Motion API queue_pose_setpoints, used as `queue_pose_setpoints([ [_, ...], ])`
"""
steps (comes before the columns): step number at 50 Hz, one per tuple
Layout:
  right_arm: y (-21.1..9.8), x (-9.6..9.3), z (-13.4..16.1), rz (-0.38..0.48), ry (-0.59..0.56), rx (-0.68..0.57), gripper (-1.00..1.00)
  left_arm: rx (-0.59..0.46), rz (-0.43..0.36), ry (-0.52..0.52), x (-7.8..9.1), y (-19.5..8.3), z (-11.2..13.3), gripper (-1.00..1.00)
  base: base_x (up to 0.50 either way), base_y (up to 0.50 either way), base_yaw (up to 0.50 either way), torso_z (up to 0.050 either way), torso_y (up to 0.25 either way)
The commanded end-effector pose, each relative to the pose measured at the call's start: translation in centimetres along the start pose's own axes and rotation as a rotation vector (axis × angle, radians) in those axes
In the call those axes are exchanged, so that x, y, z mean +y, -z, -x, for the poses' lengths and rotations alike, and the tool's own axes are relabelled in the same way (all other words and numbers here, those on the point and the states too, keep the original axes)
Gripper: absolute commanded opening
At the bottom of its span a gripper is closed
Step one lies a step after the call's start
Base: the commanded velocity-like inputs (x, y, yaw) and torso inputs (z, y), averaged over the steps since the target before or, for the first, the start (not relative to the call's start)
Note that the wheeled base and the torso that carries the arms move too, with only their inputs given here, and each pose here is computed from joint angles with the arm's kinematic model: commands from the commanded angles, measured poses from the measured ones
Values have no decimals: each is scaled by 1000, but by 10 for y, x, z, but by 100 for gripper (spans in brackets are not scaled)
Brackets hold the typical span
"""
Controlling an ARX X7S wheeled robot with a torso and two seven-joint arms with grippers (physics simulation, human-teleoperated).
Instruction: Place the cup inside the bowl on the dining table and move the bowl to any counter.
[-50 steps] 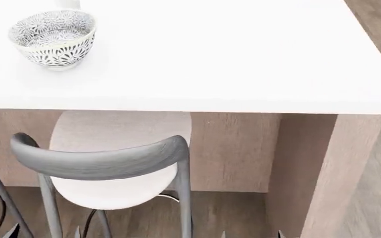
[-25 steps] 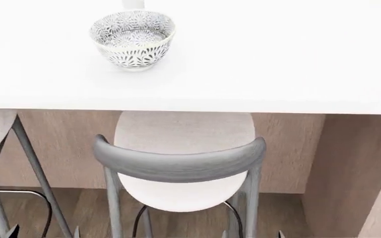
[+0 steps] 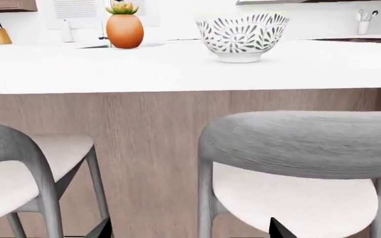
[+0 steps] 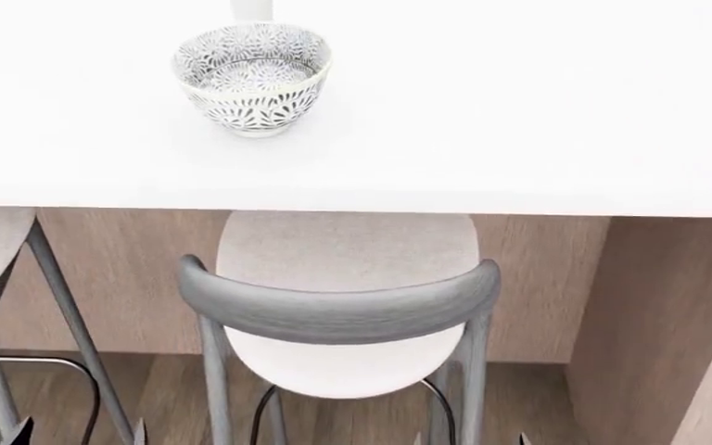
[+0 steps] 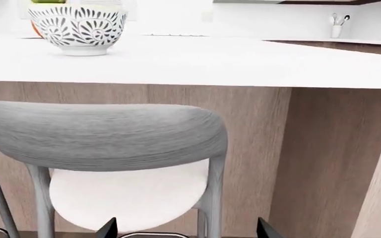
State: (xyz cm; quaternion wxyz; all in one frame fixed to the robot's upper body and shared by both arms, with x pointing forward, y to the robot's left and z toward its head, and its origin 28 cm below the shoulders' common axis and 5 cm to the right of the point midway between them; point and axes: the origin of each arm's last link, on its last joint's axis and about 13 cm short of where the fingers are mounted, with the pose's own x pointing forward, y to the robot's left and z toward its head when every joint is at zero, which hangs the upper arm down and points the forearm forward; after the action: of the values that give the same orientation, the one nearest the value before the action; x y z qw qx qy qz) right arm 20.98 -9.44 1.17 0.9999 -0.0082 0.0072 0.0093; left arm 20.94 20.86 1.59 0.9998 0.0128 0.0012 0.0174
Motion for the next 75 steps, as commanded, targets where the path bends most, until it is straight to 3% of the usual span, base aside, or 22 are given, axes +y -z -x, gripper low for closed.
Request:
queue_pose_setpoints([
  [1, -1, 0, 0, 2, 0, -3, 100, -56, 43, -3, 2, -6, 0, 100, 0, 0, 0, 50, 0],
  [36, -2, 1, 0, 11, -7, -9, 100, -52, 45, 1, 3, -5, 1, 100, 0, 0, 0, 50, 0],
  [40, -2, 1, 0, 9, -7, -8, 100, -34, 4, 19, 1, -3, 2, 100, 0, 0, 0, 0, 0],
  [47, -6, 1, 0, -2, -3, -13, 100, -13, 2, 1, 1, -2, -1, 100, 0, 0, 0, 0, 0],
  [49, -15, -1, 0, -11, 2, -14, 100, -8, 21, -38, 3, -10, -1, 100, 0, 0, 0, 0, 0],
  [50, -23, -3, 1, 5, 12, -34, 100, -18, -18, -36, 2, -14, 0, 100, 0, 0, 0, 0, 0],
  [51, -36, -6, 2, -13, 16, -53, 100, 0, 22, -5, 0, -22, 0, 100, 0, 0, 0, 0, 0],
  [54, -62, -15, 3, 9, 26, -91, 100, -15, 28, 23, 3, -46, -5, 100, 0, 0, 0, 0, 0],
  [55, -70, -20, 3, 29, 23, -95, 100, -22, 16, 25, 6, -53, -6, 100, 0, 0, 0, 0, 0],
  [56, -76, -24, 2, 29, 16, -78, 100, -12, 53, -5, 11, -59, -10, 100, 0, 0, 0, 0, 0],
  [58, -92, -32, 3, 32, 36, -102, 100, -17, 29, 21, 17, -70, -18, 100, 0, 0, 0, 0, 0],
  [59, -97, -36, 1, 34, 32, -98, 100, 9, 75, 2, 21, -76, -23, 100, 0, 0, 0, 0, 0],
  [61, -110, -42, -3, 60, 15, -96, 100, -10, -4, 12, 28, -92, -31, 100, 0, 0, 0, 0, 0],
  [64, -135, -50, -7, 81, -16, -107, 100, -7, 32, 8, 38, -115, -40, 100, 0, 0, 0, 0, 0],
  [65, -142, -55, -13, 22, -35, -77, 100, -9, 43, 21, 43, -123, -40, 100, 0, 0, 0, 0, 0],
  [69, -167, -66, -21, 38, -27, -102, 100, -15, 44, 1, 51, -144, -53, 100, 0, 0, 0, 0, 0],
  [70, -173, -68, -22, -24, -35, -113, 100, -20, 43, -11, 54, -148, -56, 100, 0, 0, 0, 0, 0],
  [71, -177, -71, -22, -24, -21, -105, 100, -3, 54, -15, 55, -149, -57, 100, 0, 0, 0, 0, 0],
  [75, -191, -82, -20, 43, -5, -86, 100, 21, 70, -10, 62, -164, -67, 100, 0, 0, 0, 0, 0],
])
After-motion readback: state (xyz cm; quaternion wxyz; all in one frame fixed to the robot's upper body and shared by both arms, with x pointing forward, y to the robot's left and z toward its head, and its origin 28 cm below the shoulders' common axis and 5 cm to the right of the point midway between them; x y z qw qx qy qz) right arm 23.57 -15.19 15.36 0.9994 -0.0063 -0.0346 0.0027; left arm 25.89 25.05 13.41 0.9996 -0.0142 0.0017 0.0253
